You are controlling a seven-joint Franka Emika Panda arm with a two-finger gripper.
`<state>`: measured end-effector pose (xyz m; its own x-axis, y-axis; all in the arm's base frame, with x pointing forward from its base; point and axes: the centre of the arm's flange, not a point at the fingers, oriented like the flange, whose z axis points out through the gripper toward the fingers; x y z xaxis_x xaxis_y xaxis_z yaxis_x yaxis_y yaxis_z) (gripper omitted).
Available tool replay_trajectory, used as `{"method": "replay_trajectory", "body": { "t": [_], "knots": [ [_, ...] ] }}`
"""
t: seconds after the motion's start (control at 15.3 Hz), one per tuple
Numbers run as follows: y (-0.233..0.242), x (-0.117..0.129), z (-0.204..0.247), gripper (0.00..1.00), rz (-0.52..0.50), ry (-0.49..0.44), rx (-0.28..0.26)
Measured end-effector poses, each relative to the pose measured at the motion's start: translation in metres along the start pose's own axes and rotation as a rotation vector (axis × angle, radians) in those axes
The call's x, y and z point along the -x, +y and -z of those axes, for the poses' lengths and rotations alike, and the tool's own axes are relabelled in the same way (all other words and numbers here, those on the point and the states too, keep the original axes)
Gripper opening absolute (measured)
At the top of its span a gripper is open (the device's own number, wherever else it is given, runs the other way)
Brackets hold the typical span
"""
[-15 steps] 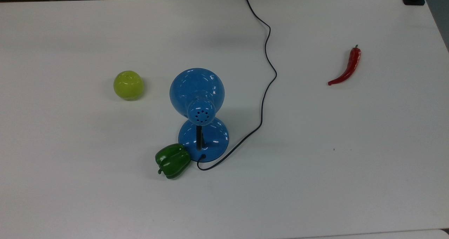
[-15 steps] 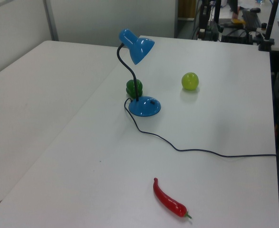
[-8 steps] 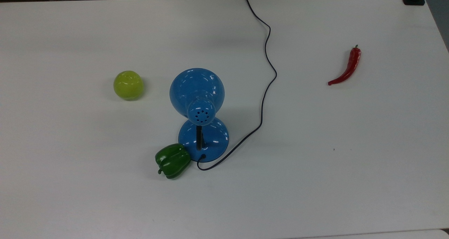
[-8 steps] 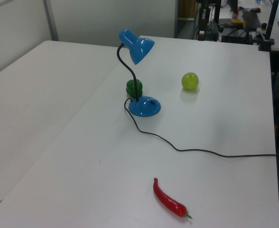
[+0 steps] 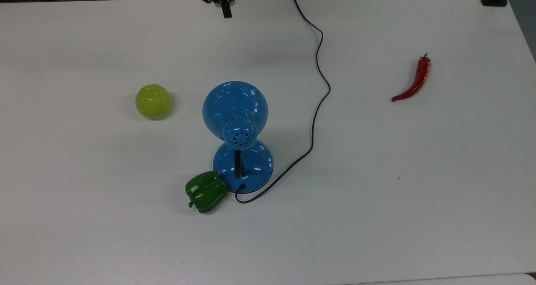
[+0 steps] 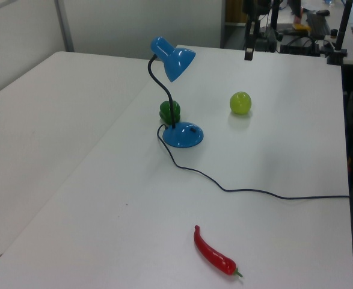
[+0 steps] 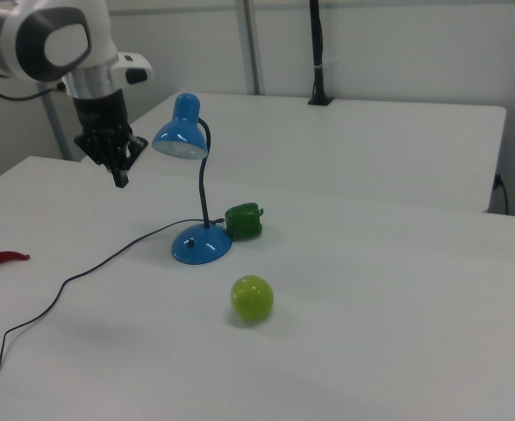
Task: Turn on desk lamp
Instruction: 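Move the gripper toward the blue lamp base and lower it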
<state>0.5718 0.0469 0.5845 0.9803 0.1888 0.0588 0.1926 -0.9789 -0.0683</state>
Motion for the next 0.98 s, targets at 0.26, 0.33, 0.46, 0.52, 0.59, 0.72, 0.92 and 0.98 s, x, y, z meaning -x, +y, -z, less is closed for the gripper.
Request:
{"method": "replay_trajectory", "body": {
  "t": [0.26, 0.33, 0.46, 0.52, 0.59, 0.72, 0.92, 0.98],
  "knots": [
    [0.000, -0.007, -0.027, 0.01, 0.001, 0.017, 0.003],
    [-0.002, -0.009, -0.033, 0.01, 0.005, 0.026, 0.004],
    [-0.007, -0.013, -0.048, 0.01, 0.013, 0.044, 0.007],
    [-0.008, -0.014, -0.056, 0.01, 0.013, 0.050, 0.008],
    [-0.008, -0.017, -0.065, 0.01, 0.009, 0.062, 0.010],
    [-0.007, -0.022, -0.084, 0.01, -0.014, 0.103, 0.015],
    [-0.011, -0.028, -0.115, 0.01, -0.032, 0.157, 0.019],
    [-0.014, -0.030, -0.124, 0.01, -0.034, 0.170, 0.020]
  ]
}}
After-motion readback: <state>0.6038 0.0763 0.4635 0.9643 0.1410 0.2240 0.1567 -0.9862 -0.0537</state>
